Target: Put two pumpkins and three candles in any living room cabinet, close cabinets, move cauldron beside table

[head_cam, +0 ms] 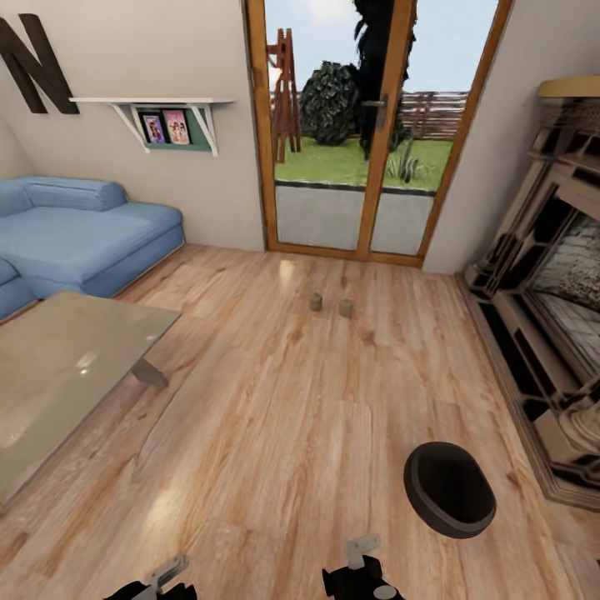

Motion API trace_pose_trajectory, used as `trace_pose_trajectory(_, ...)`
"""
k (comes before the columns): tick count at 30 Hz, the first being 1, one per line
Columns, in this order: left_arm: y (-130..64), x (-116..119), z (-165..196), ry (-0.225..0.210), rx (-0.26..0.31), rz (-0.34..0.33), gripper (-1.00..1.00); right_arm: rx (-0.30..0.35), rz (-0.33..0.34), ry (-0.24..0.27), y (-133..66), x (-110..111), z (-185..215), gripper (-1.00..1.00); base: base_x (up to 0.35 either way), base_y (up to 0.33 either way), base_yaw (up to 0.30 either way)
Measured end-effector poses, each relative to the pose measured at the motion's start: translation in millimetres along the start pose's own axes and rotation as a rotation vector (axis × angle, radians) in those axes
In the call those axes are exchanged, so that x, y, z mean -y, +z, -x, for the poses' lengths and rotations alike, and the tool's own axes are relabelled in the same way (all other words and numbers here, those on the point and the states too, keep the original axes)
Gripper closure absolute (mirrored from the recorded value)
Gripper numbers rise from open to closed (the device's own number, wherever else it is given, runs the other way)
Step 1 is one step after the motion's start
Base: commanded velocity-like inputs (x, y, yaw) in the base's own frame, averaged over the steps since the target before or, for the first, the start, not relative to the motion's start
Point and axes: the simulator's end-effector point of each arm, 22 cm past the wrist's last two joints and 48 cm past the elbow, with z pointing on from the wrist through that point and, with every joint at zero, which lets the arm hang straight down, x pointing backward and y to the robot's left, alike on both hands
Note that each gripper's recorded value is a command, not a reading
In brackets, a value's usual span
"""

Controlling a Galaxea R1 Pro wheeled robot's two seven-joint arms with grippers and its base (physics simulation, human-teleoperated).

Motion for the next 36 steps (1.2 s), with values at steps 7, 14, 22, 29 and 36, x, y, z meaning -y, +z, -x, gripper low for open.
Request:
trace_pose_trajectory(7,0.0,0,0,0.000,-0.001,-0.001,-1.00,0.000,0.001,0.001,0.0,0,0,-1.00,0.251,0.240,0.007)
trace_pose_trajectory(14,0.4,0,-1,0.002,-0.002,-0.001,-1.00,-0.002,0.001,0.004,0.2,0,-1,-1.00,0.293,0.171,-0.026)
trace_pose_trajectory(22,2.7,-2,-4,0.002,-0.010,0.004,-1.00,-0.011,0.002,0.006,1.7,-1,-5,-1.00,0.323,0.104,-0.149)
trace_pose_trajectory(29,4.9,-3,-8,0.002,-0.019,0.007,-1.00,-0.019,0.004,0.008,3.1,-1,-9,-1.00,0.324,0.099,-0.162)
trace_pose_trajectory(36,7.1,-4,-11,0.002,-0.027,0.011,-1.00,-0.028,0.005,0.011,4.5,-2,-13,-1.00,0.324,0.097,-0.164)
